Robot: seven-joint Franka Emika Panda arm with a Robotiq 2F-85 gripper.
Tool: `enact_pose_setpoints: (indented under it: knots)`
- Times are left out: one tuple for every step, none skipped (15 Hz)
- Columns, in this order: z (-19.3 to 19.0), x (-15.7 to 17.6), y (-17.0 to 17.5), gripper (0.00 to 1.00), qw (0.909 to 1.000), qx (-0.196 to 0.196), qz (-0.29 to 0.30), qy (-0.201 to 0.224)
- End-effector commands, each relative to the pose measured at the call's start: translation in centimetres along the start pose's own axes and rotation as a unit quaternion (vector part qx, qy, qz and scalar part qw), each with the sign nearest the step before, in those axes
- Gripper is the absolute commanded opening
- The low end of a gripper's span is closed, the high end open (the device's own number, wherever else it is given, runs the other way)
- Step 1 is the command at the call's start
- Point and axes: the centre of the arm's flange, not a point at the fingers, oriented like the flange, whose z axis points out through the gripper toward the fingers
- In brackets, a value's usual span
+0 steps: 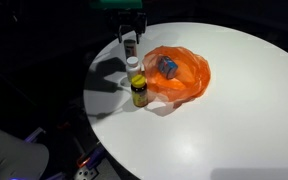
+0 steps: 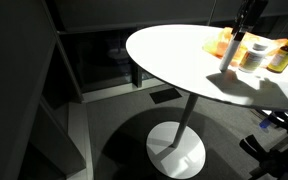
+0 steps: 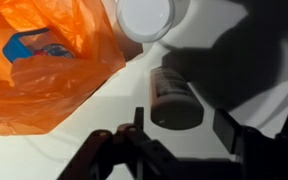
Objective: Move the lotion bottle from the plastic to the table
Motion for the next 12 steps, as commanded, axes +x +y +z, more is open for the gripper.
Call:
enact_pose_setpoints:
  knots:
    - [-2.4, -0.4, -0.7, 1.00, 0.9999, -0.013, 0.005, 0.002]
    - [-3.2, -0.4, -0.8, 1.00, 0.9997, -0.016, 0.017, 0.002]
    - [-3.9, -0.5, -0.9, 1.00, 0.9995, -0.015, 0.029, 0.000]
    - [-4.7, -0.6, -1.0, 1.00, 0.9986, -0.019, 0.049, -0.005]
    - [-5.3, -0.8, -1.1, 1.00, 0.9976, -0.022, 0.065, -0.009]
    - [-6.0, -1.0, -1.1, 1.00, 0.9962, -0.025, 0.083, -0.011]
    - [-6.6, -1.2, -1.1, 1.00, 0.9949, -0.025, 0.097, -0.013]
    - [-7.0, -1.4, -1.1, 0.99, 0.9936, -0.026, 0.109, -0.015]
    - [-7.4, -1.6, -1.1, 1.00, 0.9924, -0.025, 0.119, -0.017]
    - [-5.8, -1.3, -1.0, 1.00, 0.9951, -0.019, 0.097, -0.009]
    - [-6.1, -1.4, -1.1, 1.00, 0.9948, -0.019, 0.100, -0.009]
    - [-6.0, -1.5, -1.1, 1.00, 0.9948, -0.019, 0.100, -0.010]
